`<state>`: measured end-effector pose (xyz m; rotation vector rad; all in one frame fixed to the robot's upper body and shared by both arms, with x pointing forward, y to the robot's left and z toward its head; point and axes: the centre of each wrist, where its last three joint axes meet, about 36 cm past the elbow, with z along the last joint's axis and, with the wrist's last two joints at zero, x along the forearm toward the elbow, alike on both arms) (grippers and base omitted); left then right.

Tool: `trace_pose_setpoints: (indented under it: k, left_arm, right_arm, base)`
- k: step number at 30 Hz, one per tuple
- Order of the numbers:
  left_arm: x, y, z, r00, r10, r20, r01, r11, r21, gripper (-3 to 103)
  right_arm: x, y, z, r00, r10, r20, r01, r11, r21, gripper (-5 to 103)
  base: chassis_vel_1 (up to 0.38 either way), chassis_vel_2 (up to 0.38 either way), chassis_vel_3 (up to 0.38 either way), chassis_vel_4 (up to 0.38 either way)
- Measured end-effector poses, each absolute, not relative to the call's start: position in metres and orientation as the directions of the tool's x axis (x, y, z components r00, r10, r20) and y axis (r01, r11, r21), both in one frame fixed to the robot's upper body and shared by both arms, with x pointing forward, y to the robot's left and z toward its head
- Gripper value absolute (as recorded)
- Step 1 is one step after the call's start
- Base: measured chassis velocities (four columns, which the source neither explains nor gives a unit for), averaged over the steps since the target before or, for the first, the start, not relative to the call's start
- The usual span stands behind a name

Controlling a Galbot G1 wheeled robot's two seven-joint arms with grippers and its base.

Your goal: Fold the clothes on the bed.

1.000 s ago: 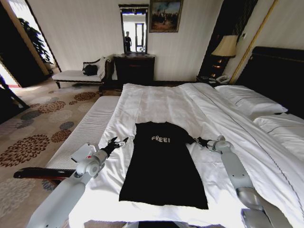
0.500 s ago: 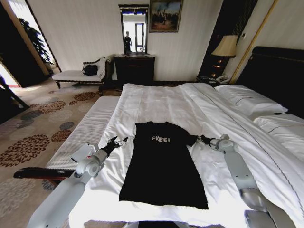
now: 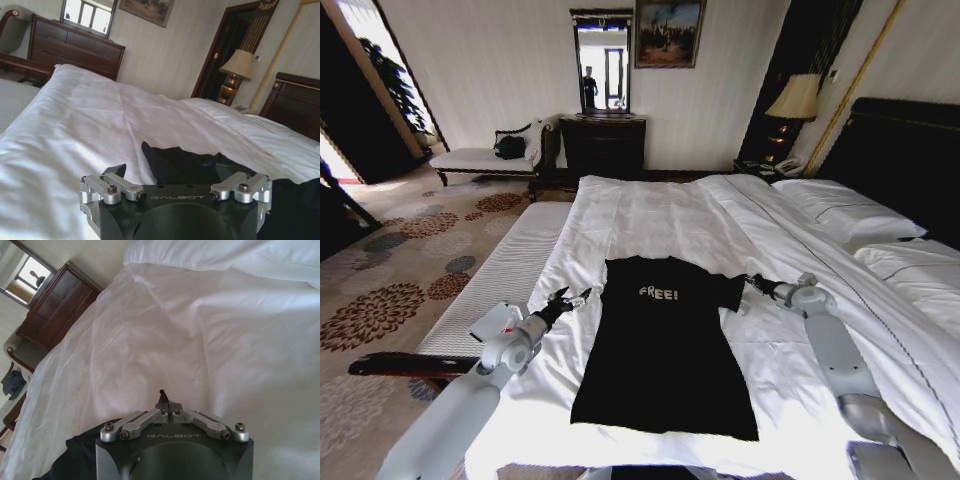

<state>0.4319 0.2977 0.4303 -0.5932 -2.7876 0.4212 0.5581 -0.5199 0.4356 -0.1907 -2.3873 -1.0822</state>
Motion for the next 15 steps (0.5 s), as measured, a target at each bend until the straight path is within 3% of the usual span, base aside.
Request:
trace_pose_setpoints:
  k: [15]
  left_arm:
    - [0.4302, 0.2953, 0.4323, -0.881, 0.436, 0.185, 0.362, 0.871, -0.333, 100]
  right_arm:
    - [0.5487, -0.5160, 0.4338, -0.859, -0.073, 0.507, 0.318, 0.700, 0.639, 0]
  base:
    - [0.000, 0.000, 0.000, 0.000]
